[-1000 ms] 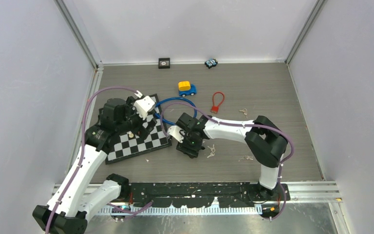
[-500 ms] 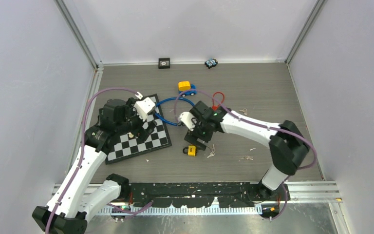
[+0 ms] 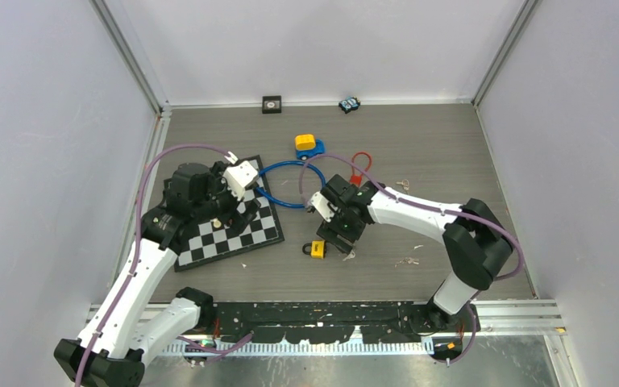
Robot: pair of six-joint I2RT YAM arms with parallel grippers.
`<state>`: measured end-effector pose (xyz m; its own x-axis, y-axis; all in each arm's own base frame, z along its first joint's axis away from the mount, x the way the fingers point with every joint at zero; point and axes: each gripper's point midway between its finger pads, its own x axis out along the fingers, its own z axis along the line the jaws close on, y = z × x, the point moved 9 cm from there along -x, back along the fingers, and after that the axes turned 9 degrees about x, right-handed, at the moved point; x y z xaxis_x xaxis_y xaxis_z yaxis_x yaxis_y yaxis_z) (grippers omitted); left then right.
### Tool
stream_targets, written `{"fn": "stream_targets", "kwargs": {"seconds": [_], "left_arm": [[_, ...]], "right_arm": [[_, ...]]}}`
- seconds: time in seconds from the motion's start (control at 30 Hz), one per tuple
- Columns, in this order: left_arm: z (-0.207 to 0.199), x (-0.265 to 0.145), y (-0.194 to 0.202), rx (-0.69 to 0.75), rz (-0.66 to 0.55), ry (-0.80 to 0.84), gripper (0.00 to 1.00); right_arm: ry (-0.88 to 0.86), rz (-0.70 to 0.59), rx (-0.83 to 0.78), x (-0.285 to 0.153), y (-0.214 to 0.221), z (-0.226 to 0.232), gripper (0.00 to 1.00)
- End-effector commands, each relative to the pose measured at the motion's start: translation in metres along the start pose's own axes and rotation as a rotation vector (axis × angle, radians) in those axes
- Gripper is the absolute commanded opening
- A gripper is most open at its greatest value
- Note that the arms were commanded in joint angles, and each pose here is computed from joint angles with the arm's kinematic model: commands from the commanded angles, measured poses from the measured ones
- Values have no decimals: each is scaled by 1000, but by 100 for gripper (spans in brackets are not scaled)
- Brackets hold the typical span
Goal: Unlock with the key
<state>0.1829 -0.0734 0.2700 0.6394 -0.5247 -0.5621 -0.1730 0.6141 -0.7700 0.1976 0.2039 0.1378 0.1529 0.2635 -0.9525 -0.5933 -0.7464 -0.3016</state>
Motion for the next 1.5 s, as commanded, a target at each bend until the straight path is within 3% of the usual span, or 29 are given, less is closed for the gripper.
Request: {"fn": "stream_targets", "kwargs": {"seconds": [0.0, 0.3, 0.77, 1.47], "left_arm": [[3, -1, -8, 2, -52, -2, 96], [1, -1, -9, 2, -60, 12, 96], [0, 0, -7, 4, -65, 23, 96], [-2, 1, -7, 4, -71, 32, 96]], "right_arm": [[118, 34, 28, 12, 2, -9, 74], [167, 90, 50, 17, 11, -21, 62], [-2, 130, 131, 17, 16, -25, 33], [-87, 133, 200, 22, 4, -27, 32]]}}
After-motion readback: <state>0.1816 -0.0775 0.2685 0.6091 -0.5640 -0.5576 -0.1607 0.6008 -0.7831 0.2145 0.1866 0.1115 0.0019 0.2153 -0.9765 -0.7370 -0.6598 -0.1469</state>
